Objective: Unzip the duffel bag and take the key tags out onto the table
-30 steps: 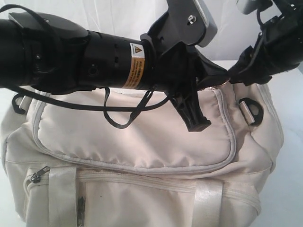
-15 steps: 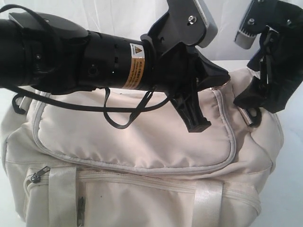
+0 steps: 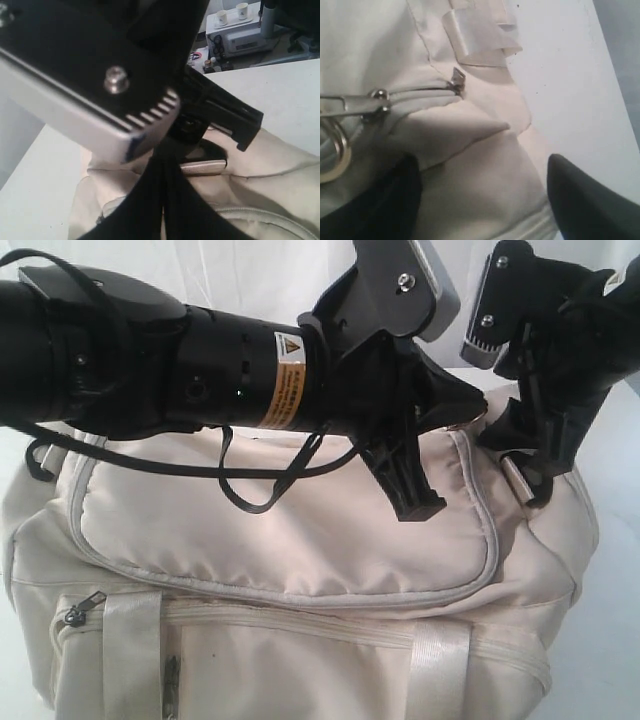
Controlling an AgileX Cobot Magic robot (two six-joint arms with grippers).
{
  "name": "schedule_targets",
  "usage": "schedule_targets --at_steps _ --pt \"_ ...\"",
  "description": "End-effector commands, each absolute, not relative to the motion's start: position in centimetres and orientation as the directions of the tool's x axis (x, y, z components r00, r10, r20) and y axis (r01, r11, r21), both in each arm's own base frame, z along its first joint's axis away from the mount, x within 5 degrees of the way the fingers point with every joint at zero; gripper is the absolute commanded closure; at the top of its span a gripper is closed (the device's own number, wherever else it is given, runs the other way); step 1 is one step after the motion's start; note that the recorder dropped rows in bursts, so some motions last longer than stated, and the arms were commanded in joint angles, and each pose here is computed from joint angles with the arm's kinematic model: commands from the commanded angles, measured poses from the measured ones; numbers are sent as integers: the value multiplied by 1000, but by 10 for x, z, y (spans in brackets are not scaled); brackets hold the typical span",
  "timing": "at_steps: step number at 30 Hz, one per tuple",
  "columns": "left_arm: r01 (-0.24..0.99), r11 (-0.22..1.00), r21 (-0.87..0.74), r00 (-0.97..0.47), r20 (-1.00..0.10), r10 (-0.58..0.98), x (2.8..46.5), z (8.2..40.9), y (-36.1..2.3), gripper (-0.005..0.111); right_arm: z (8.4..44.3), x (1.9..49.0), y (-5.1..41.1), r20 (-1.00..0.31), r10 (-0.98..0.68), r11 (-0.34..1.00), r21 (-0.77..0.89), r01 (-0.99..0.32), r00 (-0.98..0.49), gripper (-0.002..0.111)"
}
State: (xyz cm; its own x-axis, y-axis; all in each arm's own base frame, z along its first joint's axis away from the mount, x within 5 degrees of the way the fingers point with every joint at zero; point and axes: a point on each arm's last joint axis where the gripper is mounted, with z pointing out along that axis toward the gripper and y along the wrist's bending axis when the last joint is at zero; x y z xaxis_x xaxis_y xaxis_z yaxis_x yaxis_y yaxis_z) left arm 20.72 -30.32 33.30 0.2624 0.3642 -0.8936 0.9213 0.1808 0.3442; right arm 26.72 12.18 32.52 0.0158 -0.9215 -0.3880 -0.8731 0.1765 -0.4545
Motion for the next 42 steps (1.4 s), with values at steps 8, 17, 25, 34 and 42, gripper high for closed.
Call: schedule_targets --at_steps 8,17,25,34,42 --pt "932 136 336 278 -903 328 198 341 -303 105 323 276 125 -413 -911 215 -483 -849 4 101" --pt "817 382 432 254 -864 436 226 342 -289 95 335 269 125 -506 -859 333 -440 -834 -77 108" --pt "806 485 339 74 -871 485 236 306 -274 60 353 247 132 -680 -711 453 -247 -857 -180 101" --pt "816 477 328 -18 -809 588 227 258 -257 58 345 241 140 -652 -737 404 -213 -890 -179 67" --pt "890 376 258 6 -832 555 216 259 -266 58 304 247 152 -560 -802 346 -151 -926 -208 65"
